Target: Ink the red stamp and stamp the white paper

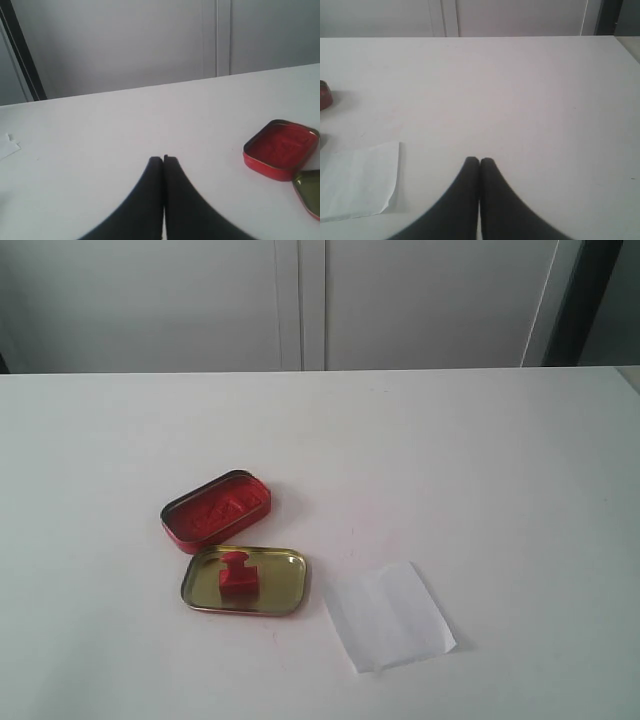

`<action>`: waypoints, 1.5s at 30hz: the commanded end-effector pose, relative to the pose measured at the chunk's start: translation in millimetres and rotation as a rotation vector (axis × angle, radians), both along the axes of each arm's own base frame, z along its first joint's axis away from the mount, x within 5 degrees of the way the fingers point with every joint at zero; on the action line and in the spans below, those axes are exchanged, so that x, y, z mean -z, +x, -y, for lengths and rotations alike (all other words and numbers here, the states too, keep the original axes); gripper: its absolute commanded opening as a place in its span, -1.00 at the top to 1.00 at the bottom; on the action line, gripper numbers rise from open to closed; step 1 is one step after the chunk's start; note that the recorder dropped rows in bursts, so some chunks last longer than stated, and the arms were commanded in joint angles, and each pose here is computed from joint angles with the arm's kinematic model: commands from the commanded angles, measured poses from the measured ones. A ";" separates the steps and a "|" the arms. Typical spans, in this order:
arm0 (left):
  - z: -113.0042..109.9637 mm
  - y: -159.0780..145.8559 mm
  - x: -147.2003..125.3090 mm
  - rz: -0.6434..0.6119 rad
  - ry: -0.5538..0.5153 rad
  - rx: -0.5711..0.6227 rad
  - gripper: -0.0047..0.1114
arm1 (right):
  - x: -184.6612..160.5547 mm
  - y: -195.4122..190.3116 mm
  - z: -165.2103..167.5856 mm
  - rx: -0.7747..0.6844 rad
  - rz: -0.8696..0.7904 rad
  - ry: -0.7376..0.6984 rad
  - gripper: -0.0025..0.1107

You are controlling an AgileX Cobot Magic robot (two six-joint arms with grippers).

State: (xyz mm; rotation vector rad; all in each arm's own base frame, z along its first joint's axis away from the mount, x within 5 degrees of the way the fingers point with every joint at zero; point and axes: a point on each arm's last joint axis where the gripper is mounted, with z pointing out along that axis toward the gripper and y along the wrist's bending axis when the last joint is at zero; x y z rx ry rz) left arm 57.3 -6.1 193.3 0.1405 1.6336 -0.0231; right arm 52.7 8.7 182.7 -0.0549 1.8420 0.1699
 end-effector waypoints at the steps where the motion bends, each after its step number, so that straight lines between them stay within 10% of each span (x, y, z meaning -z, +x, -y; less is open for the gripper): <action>1: -0.4 0.0 -3.4 0.047 -0.015 -0.006 0.92 | 0.4 0.2 0.3 0.006 0.013 0.002 0.96; 25: 0.2 -8.8 -104.2 -0.017 0.011 0.011 0.92 | 0.4 0.2 0.3 0.006 0.013 0.002 0.96; 45: 11.0 98.1 -136.7 -0.904 0.199 0.095 0.92 | 0.4 0.2 0.3 0.006 0.013 0.002 0.96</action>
